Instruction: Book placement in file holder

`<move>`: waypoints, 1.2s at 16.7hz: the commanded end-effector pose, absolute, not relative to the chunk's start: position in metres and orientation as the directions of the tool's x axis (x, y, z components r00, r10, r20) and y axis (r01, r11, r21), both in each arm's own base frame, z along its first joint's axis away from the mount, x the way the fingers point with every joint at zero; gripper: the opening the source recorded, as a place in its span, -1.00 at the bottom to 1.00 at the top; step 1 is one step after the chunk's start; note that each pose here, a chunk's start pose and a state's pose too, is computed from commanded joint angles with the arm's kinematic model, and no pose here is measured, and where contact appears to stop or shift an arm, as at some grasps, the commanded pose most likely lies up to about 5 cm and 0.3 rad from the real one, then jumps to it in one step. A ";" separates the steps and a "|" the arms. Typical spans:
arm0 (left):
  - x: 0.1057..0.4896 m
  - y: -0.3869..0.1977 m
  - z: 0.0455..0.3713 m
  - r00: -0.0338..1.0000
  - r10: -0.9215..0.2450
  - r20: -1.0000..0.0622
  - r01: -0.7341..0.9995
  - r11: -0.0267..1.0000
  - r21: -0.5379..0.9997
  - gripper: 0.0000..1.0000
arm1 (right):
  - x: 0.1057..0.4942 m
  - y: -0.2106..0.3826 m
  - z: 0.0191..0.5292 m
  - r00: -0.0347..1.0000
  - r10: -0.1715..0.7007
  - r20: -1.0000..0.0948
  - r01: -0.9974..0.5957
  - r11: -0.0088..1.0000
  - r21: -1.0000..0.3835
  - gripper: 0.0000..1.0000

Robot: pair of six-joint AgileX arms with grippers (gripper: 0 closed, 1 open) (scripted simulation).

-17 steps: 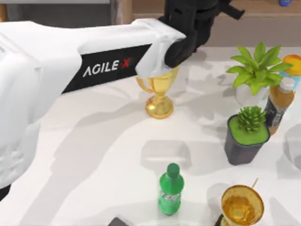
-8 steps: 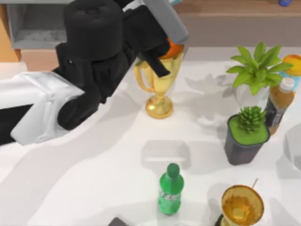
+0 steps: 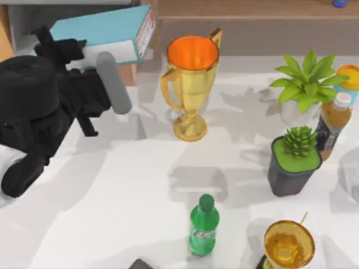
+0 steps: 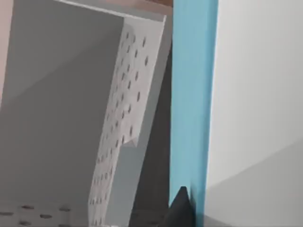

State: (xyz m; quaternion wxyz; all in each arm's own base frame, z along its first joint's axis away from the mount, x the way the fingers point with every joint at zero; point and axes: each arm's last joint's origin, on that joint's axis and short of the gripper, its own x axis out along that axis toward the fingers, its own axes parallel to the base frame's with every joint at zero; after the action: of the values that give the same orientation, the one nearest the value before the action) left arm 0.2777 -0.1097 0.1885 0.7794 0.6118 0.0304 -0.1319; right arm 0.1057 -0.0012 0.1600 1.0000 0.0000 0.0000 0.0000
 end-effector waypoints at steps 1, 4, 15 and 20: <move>0.283 -0.102 0.180 0.963 -0.141 -0.229 0.252 0.171 0.952 -1.00 | 0.106 -0.001 0.160 1.000 0.000 0.000 0.000 1.000 0.000 1.00; 0.308 -0.084 0.164 0.964 -0.077 -0.254 0.259 0.067 0.963 -1.00 | 0.106 -0.001 0.160 1.000 0.000 0.000 0.000 1.000 0.000 1.00; 0.341 -0.073 0.151 0.965 -0.038 -0.259 0.259 -0.003 0.966 -1.00 | 0.106 -0.001 0.160 1.000 0.000 0.000 0.000 1.000 0.000 1.00; 0.358 -0.073 0.152 0.968 -0.034 -0.248 0.248 0.000 0.969 -1.00 | 0.106 -0.001 0.160 1.000 0.000 0.000 0.000 1.000 0.000 1.00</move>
State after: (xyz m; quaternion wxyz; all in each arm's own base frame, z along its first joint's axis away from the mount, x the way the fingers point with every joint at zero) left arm 0.3576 -0.0726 0.1521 0.7029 0.7001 0.0765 -0.1001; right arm 0.1057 -0.0012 0.1600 1.0000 0.0000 0.0000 0.0000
